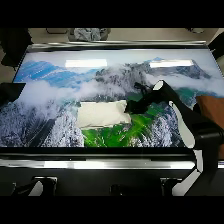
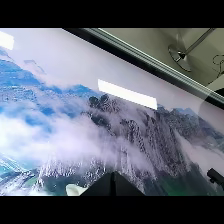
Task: Fold the shirts.
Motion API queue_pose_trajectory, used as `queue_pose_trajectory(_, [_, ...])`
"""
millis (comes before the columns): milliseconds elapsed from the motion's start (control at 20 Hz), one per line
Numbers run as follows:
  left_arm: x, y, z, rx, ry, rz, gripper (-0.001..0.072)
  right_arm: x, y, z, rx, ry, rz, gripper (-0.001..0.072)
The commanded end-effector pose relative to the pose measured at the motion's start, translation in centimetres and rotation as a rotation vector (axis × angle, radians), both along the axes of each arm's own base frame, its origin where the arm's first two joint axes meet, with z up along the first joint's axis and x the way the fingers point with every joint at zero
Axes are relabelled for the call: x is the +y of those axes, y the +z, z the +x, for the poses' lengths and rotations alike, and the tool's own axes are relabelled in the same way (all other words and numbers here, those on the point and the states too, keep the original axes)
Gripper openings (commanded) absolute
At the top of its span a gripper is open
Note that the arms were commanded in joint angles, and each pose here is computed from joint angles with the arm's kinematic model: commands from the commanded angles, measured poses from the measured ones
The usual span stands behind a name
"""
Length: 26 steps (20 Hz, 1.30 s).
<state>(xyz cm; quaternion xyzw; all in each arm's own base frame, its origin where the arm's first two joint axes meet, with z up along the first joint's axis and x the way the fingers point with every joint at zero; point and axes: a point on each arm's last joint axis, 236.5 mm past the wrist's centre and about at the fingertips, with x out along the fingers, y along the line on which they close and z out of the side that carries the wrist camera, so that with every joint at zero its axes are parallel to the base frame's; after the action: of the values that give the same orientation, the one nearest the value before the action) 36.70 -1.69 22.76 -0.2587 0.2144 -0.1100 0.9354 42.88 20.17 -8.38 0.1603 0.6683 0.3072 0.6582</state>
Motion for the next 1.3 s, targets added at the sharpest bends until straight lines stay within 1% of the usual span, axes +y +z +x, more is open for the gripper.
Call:
queue_pose_trajectory(0, [0.0,0.0,0.0,0.0,0.001,0.001,0.0028,1.5,-0.3,0.0,0.035,-0.02,0.077,0.0526])
queue_pose_trajectory(50, [0.0,0.0,0.0,0.0,0.001,0.001,0.0028,1.5,-0.2,0.1,0.017,-0.005,0.081,0.0351])
queue_pose_trajectory(100, [0.0,0.0,0.0,0.0,0.001,0.001,0.0028,1.8,0.2,0.3,-0.009,0.013,0.097,0.0052])
queue_pose_trajectory(200, [0.0,0.0,0.0,0.0,0.001,0.001,0.0028,2.4,2.6,1.1,-0.088,0.059,0.175,0.0044])
queue_pose_trajectory(250, [0.0,0.0,0.0,0.0,0.001,0.001,0.0028,2.1,4.2,1.8,-0.125,0.062,0.193,0.0043])
queue_pose_trajectory(350, [0.0,0.0,0.0,0.0,0.001,0.001,0.0028,-0.5,8.4,3.7,-0.23,0.032,0.186,0.0041])
queue_pose_trajectory(500, [0.0,0.0,0.0,0.0,0.001,0.001,0.0029,-8.3,15.8,6.4,-0.369,-0.139,0.145,0.0042])
queue_pose_trajectory(600, [0.0,0.0,0.0,0.0,0.001,0.001,0.0028,-14.4,20.4,6.6,-0.462,-0.269,0.115,0.0042])
queue_pose_trajectory(750, [0.0,0.0,0.0,0.0,0.001,0.001,0.0029,-22.9,26.1,4.7,-0.574,-0.442,0.053,0.0042])
queue_pose_trajectory(900, [0.0,0.0,0.0,0.0,0.0,0.001,0.0028,-30.1,29.7,1.7,-0.64,-0.603,-0.012,0.0042])
queue_pose_trajectory(1250, [0.0,0.0,0.0,0.0,0.0,0.001,0.0028,-42.2,33.0,-5.1,-0.713,-0.899,-0.139,0.0042])
